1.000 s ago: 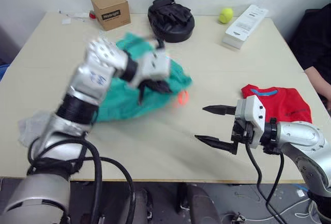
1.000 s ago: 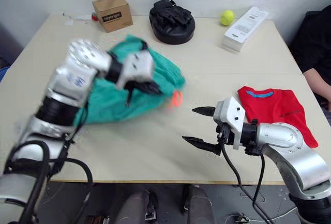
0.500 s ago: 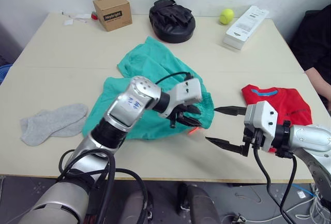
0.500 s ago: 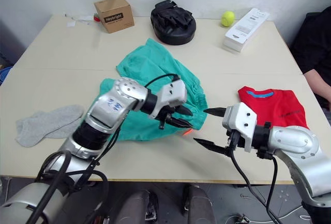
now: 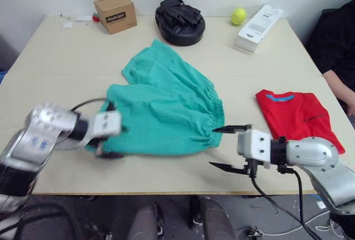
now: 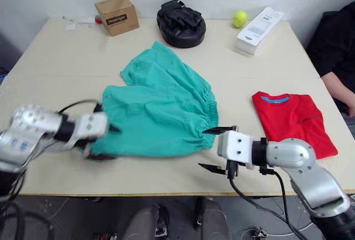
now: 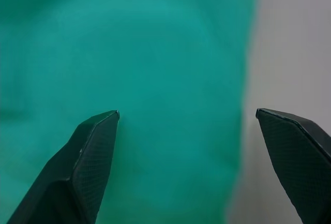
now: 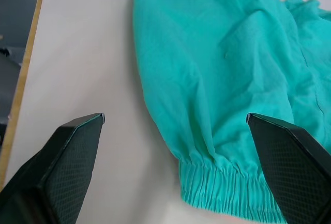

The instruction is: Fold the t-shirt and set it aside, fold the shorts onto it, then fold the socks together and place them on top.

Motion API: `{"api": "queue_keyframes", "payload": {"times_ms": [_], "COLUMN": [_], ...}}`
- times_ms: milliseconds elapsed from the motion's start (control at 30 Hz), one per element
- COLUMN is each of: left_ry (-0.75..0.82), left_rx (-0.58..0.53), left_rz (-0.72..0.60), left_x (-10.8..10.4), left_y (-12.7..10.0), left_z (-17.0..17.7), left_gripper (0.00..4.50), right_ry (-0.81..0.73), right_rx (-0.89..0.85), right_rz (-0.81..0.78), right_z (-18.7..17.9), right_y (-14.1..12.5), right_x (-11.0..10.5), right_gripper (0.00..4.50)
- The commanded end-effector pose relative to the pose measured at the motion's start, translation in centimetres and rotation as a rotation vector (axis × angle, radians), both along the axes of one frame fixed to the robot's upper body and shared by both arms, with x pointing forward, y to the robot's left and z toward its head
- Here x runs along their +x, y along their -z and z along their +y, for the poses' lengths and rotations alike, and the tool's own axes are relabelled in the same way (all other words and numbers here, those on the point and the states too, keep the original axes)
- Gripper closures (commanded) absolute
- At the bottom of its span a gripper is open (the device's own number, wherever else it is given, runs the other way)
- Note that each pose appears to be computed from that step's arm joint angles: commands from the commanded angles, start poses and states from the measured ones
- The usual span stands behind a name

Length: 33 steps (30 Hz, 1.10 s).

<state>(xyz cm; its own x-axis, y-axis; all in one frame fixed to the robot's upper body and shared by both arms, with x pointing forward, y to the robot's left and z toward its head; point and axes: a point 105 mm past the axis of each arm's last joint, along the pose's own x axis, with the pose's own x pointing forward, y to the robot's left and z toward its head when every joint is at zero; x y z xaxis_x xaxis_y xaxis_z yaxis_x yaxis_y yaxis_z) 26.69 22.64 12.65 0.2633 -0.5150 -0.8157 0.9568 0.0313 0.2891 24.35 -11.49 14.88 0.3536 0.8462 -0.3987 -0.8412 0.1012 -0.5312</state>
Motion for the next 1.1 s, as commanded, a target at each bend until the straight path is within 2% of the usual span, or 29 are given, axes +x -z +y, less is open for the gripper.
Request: {"api": "queue_keyframes", "payload": {"times_ms": [33, 133, 367, 500, 767, 833, 867, 967, 1100], "left_ry": [0.035, 0.012, -0.087, -0.101, -0.101, -0.096, -0.092, -0.073, -0.044], "left_rx": [0.072, 0.088, 0.098, 0.105, 0.145, 0.142, 0.137, 0.12, 0.117], "left_rz": [-0.148, -0.195, -0.339, -0.335, -0.234, -0.206, -0.184, -0.087, 0.085], "left_x": [-0.3, -0.3, 1.4, 1.5, 0.6, 0.5, 0.2, -1.0, -3.5], "left_y": [-0.9, -0.5, -0.1, 0.0, 1.0, 1.1, 1.2, 1.3, 1.4], "left_z": [1.0, 1.4, 2.1, 2.4, 3.6, 3.6, 3.5, 3.2, 3.2], "left_gripper": [0.05, 0.05, 0.05, 0.95, 3.67, 4.28, 4.45, 4.45, 4.45], "right_ry": [-0.043, -0.038, -0.009, 0.026, 0.037, 0.035, 0.032, -0.004, -0.126], "right_rx": [-0.062, -0.088, -0.201, -0.177, -0.155, -0.155, -0.153, -0.133, -0.107], "right_rz": [-0.09, -0.125, -0.204, -0.222, -0.226, -0.222, -0.218, -0.168, -0.064], "right_z": [0.5, 0.6, 0.3, 0.4, 0.3, 0.1, -0.1, -0.4, -0.8], "right_y": [0.7, 1.4, 4.1, 4.1, 3.8, 3.5, 3.4, 2.7, 1.8], "right_x": [0.5, 1.3, 3.9, 5.2, 5.9, 6.0, 6.0, 5.5, 3.3], "right_gripper": [0.0, 0.0, 0.0, 0.94, 3.86, 4.47, 4.5, 4.5, 4.5]}}
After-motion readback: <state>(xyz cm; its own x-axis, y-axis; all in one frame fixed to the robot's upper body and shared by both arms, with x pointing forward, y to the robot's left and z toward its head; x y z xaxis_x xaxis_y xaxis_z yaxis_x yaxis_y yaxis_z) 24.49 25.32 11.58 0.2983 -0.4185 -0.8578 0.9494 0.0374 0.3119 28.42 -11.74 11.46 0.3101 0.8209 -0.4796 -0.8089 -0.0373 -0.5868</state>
